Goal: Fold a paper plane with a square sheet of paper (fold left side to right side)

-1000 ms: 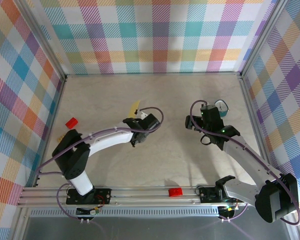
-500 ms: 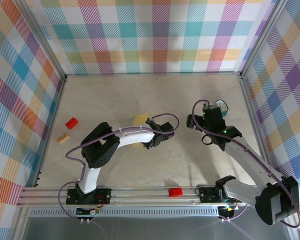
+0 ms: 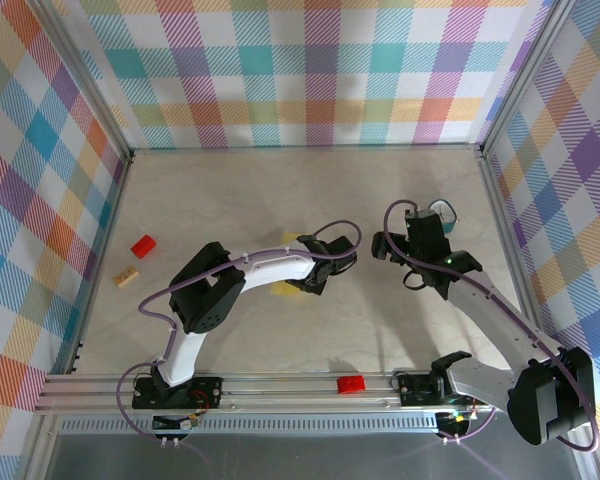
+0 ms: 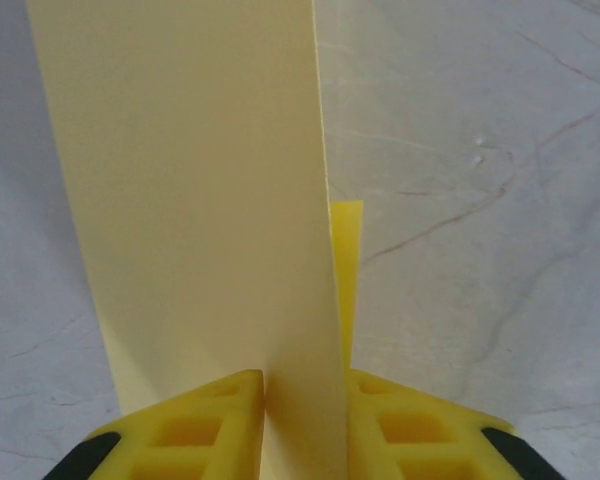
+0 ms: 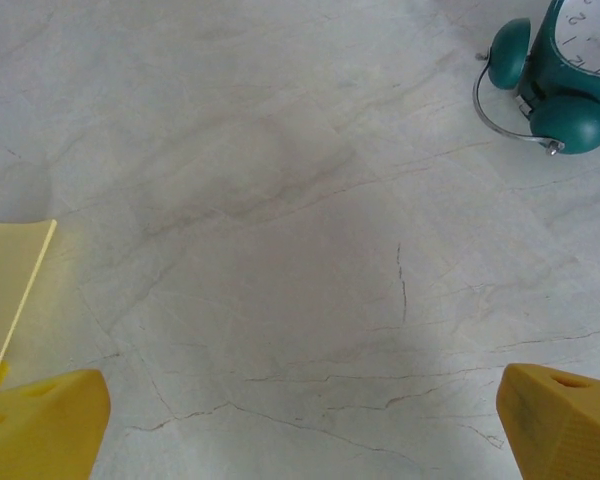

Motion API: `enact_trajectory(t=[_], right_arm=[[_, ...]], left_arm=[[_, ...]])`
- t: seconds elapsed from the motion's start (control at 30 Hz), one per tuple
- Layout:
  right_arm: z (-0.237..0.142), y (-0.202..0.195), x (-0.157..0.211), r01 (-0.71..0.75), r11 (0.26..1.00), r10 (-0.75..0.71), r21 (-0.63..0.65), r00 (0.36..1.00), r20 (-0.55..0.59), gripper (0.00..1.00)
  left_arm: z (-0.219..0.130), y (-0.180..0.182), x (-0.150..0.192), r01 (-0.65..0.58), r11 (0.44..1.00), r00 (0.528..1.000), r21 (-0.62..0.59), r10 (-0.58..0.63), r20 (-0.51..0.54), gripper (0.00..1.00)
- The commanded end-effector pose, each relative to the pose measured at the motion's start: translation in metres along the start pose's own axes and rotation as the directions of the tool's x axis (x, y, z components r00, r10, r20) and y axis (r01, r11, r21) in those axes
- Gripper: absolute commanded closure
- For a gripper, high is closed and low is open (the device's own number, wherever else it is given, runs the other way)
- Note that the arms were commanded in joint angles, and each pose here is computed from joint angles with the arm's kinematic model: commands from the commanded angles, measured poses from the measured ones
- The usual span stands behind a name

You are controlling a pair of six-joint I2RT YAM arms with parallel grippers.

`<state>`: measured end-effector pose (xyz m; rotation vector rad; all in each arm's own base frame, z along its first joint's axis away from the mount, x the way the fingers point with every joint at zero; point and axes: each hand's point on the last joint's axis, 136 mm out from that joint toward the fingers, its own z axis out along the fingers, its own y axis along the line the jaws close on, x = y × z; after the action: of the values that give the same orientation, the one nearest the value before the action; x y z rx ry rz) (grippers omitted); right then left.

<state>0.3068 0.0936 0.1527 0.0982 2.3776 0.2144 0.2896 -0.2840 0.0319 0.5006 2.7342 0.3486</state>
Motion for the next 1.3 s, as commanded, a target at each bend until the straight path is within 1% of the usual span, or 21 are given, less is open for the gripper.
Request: enact_trajectory(t=[0.0,0.17,0.27,0.4,0.5,0.6,0.7,0.77,0.83,0.9,1.07,1.13,1.2,1.27], right_arm=[[0.001,0.004,0.000,-0.005,1.000,0.005,-0.027,1.000,-0.016,0.01],[0.005,0.006,0.002,-0.035,0.997,0.032,-0.062,0.998,-0.052,0.01],[0.008,0.008,0.003,-0.066,0.994,0.059,-0.085,0.995,-0.082,0.01],[0.012,0.015,0.008,-0.083,0.989,0.068,-0.124,0.990,-0.123,0.01],[0.013,0.027,0.010,-0.091,0.978,0.064,-0.186,0.987,-0.149,0.01],[0.014,0.041,0.010,-0.108,0.960,0.065,-0.259,0.983,-0.172,0.00],[0.017,0.057,0.013,-0.157,0.929,0.085,-0.336,0.972,-0.220,0.08],[0.023,0.072,0.016,-0.212,0.894,0.105,-0.394,0.956,-0.274,0.18],[0.032,0.086,0.022,-0.263,0.857,0.112,-0.443,0.935,-0.337,0.26],[0.043,0.098,0.031,-0.294,0.839,0.107,-0.457,0.913,-0.393,0.33],[0.066,0.138,0.050,-0.297,0.816,0.045,-0.497,0.888,-0.457,0.42],[0.075,0.152,0.053,-0.311,0.801,0.042,-0.511,0.881,-0.470,0.47],[0.083,0.164,0.057,-0.313,0.791,0.027,-0.525,0.876,-0.482,0.51],[0.090,0.175,0.059,-0.303,0.791,0.007,-0.532,0.873,-0.487,0.56]], left_arm=[[-0.002,-0.013,-0.007,0.021,0.996,1.000,0.086,-0.020,-0.013,0.69],[-0.010,-0.027,-0.018,0.050,0.975,0.999,0.218,-0.050,-0.003,0.53],[-0.016,-0.027,-0.026,0.070,0.957,0.997,0.283,-0.075,0.008,0.47],[-0.029,-0.017,-0.039,0.104,0.925,0.991,0.365,-0.129,0.046,0.42],[-0.042,-0.003,-0.047,0.136,0.887,0.978,0.441,-0.191,0.082,0.39],[-0.056,0.014,-0.057,0.171,0.837,0.954,0.520,-0.274,0.126,0.38],[-0.064,0.034,-0.062,0.215,0.775,0.918,0.595,-0.368,0.148,0.38],[-0.067,0.051,-0.068,0.248,0.722,0.879,0.646,-0.448,0.162,0.37],[-0.065,0.066,-0.067,0.286,0.677,0.846,0.678,-0.511,0.154,0.34],[-0.061,0.080,-0.064,0.319,0.632,0.815,0.706,-0.564,0.136,0.31],[-0.045,0.110,-0.051,0.413,0.504,0.728,0.759,-0.683,0.058,0.27],[-0.037,0.115,-0.043,0.435,0.459,0.706,0.775,-0.708,0.023,0.26],[-0.032,0.118,-0.040,0.439,0.435,0.696,0.786,-0.718,0.008,0.26],[-0.027,0.117,-0.036,0.445,0.431,0.696,0.785,-0.718,0.000,0.26]])
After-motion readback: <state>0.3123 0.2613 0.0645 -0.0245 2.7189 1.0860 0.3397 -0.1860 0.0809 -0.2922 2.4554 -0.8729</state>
